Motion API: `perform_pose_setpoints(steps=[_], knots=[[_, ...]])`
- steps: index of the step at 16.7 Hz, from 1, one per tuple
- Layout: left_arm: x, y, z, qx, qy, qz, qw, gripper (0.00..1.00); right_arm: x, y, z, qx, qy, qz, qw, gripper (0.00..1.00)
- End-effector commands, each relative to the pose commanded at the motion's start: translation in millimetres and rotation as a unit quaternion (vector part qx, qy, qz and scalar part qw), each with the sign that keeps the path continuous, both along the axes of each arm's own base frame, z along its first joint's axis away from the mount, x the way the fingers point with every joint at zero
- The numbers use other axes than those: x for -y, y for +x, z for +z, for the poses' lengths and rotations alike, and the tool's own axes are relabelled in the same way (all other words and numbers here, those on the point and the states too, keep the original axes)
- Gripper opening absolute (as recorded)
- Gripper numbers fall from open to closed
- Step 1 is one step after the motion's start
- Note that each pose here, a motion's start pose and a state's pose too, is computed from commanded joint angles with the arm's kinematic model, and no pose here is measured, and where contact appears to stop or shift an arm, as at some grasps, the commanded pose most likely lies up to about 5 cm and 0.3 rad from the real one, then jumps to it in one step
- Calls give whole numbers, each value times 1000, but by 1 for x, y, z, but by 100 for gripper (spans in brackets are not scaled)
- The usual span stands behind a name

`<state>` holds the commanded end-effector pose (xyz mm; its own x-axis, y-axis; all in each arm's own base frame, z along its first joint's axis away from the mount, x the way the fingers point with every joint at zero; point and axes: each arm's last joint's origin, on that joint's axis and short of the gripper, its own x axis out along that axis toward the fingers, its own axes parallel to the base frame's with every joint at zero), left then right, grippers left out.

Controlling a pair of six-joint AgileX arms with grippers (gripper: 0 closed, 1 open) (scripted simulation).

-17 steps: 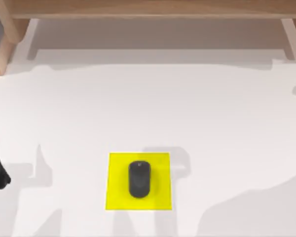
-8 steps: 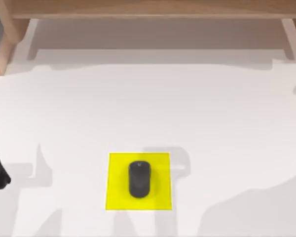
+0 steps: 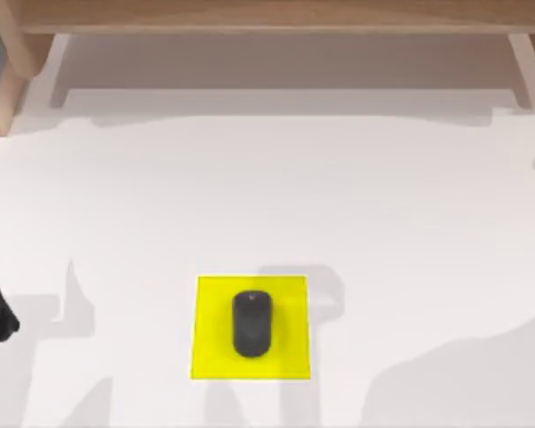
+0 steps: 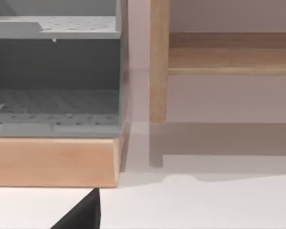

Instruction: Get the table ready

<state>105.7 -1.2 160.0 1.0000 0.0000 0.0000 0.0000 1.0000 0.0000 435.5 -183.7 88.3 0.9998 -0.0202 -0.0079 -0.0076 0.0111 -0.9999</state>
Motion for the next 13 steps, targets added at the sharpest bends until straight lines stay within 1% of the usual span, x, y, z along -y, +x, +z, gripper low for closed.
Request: perform_pose_setpoints(steps=[1,8,9,10,11,13], knots=[[0,0,0,0,0,0,1000,100,0,0,0,0,0,0,1000,100],[0,0,0,0,0,0,1000,100,0,0,0,0,0,0,1000,100],[0,0,0,0,0,0,1000,100,0,-7,-14,-25,13,-4,1000,100],[0,0,0,0,0,0,1000,100,0,-7,-14,-25,13,-4,1000,100],[0,0,0,0,0,0,1000,100,-1,-8,-12,-25,18,-5,1000,100],[0,0,0,0,0,0,1000,100,-6,-10,2,-27,43,-11,999,100]])
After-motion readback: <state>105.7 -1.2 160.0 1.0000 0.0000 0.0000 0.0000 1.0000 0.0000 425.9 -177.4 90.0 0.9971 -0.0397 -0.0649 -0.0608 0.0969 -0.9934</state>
